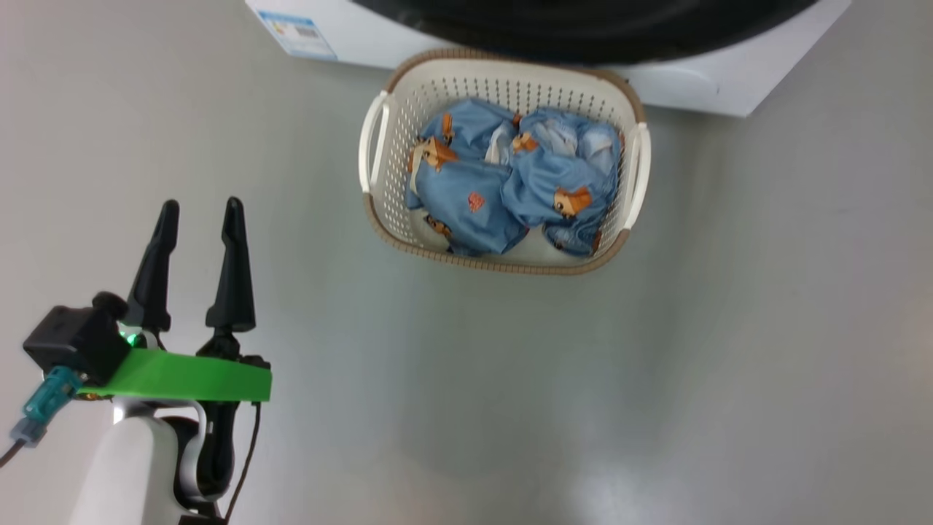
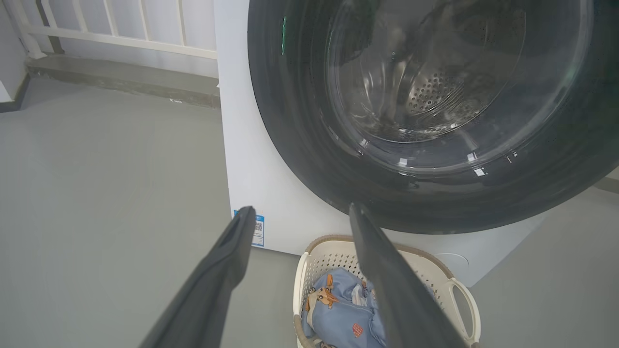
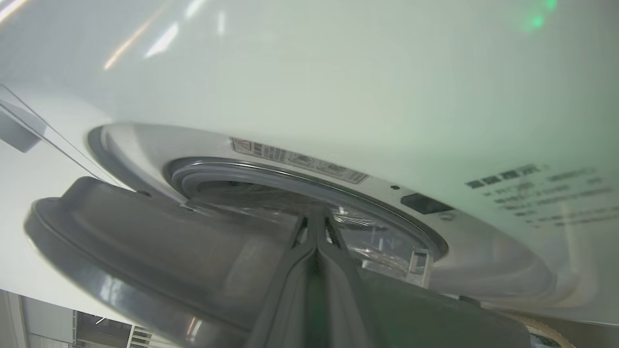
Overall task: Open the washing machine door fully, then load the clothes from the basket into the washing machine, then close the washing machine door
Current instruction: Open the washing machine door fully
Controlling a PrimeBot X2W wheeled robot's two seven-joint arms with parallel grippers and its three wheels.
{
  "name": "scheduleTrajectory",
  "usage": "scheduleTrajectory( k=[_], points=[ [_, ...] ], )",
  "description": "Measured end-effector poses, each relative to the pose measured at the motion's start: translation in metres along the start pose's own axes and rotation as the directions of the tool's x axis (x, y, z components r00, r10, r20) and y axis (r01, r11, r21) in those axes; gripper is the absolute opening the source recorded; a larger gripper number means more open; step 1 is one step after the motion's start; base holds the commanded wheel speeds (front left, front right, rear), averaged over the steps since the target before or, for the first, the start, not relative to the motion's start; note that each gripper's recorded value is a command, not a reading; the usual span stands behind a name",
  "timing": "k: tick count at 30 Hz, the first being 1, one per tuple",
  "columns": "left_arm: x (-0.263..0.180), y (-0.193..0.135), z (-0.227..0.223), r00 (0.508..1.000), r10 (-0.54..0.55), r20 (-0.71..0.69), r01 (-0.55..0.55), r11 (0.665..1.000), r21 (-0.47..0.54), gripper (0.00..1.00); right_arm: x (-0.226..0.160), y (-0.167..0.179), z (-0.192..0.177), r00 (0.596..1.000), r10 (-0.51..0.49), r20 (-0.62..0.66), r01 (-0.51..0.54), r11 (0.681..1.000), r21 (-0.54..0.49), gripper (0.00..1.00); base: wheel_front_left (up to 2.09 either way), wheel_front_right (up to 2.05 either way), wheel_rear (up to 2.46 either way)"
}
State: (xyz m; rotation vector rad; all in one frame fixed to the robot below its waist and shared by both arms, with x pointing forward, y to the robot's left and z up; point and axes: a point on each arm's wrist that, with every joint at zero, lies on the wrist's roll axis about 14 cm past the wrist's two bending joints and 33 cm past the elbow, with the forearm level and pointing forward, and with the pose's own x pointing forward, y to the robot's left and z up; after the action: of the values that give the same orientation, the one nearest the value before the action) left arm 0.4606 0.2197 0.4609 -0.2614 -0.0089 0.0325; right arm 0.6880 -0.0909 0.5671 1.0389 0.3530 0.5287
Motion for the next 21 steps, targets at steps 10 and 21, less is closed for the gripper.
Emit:
scheduleTrajectory(
  k=[10, 21],
  points=[
    [-0.025, -0.001, 0.018, 1.0, 0.014, 0.025, -0.014, 1.0, -0.005, 1.0, -0.035, 0.015, -0.04, 0.993, 0.0, -0.118, 0.004, 0.999, 0.038, 0.0, 0.0, 0.0, 0.0],
    [-0.071, 0.007, 0.027, 0.998, 0.049, 0.027, -0.049, 0.999, -0.002, 1.0, -0.079, 0.041, -0.103, 0.964, 0.042, -0.262, -0.018, 0.995, 0.095, 0.0, 0.0, 0.0, 0.0]
  ],
)
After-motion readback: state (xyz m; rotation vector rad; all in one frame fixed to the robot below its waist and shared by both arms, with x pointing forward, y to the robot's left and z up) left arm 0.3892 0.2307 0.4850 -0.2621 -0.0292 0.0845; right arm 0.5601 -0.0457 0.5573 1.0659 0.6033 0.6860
